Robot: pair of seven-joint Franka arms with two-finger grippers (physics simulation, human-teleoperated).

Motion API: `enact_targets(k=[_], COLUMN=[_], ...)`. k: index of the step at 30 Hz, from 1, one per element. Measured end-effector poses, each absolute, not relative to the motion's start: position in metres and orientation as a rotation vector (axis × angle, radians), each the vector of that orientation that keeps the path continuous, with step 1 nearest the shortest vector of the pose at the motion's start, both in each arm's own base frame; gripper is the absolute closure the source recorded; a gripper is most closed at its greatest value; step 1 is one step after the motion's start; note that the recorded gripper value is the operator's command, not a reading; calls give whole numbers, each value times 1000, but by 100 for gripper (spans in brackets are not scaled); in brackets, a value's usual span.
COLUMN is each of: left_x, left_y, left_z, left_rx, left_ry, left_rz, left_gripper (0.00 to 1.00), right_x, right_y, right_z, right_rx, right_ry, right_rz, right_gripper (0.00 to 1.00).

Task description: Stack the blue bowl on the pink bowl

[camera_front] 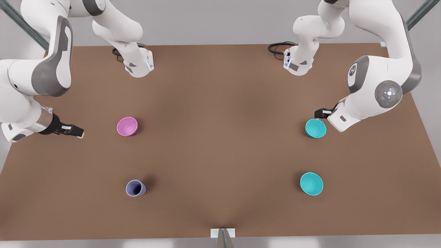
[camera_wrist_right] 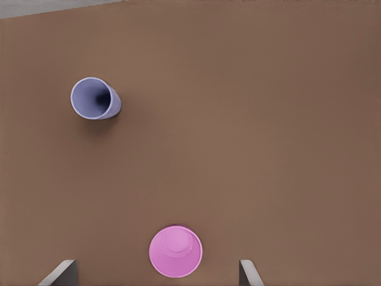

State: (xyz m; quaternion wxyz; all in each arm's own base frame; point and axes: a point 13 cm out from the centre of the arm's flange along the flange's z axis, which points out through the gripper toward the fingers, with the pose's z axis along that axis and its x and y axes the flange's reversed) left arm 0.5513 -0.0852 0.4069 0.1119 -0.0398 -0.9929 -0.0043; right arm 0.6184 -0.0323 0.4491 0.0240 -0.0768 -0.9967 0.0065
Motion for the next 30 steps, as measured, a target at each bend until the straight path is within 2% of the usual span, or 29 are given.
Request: enact_targets(k=[4, 6, 8, 11, 13, 17, 20, 26, 30], left_x=[553, 553, 553, 553, 552, 549, 548, 547, 546], left_y=[-85, -85, -85, -85, -85, -85, -85, -85, -84], left_z=[406, 405, 405, 404, 405, 406, 404, 403, 400], left_rx=[-111, -109, -107, -104, -102, -99, -97, -94, -92], left_ry=[-2919, -2920, -2920, -2919, -2918, -2909, -2903, -2896, -2885], left_rz=[-13, -13, -13, -14, -15, -17, -18, -19, -20], left_gripper=[0, 0, 0, 0, 0, 0, 0, 0, 0], right_x=[621, 609, 575, 481, 448, 433, 428, 451, 451], right_y=[-33, -32, -27, -19, -12, 0, -28, -53, -50], right_z=[449, 428, 385, 293, 242, 163, 122, 104, 89], right_rx=[-250, -245, -227, -196, -174, -141, -243, -328, -314], right_ry=[-3092, -3039, -2932, -2794, -2781, -2814, -2859, -2984, -2998], right_rz=[20, 26, 46, 92, 97, 72, 34, 3, -9], right_gripper=[0, 0, 0, 0, 0, 0, 0, 0, 0])
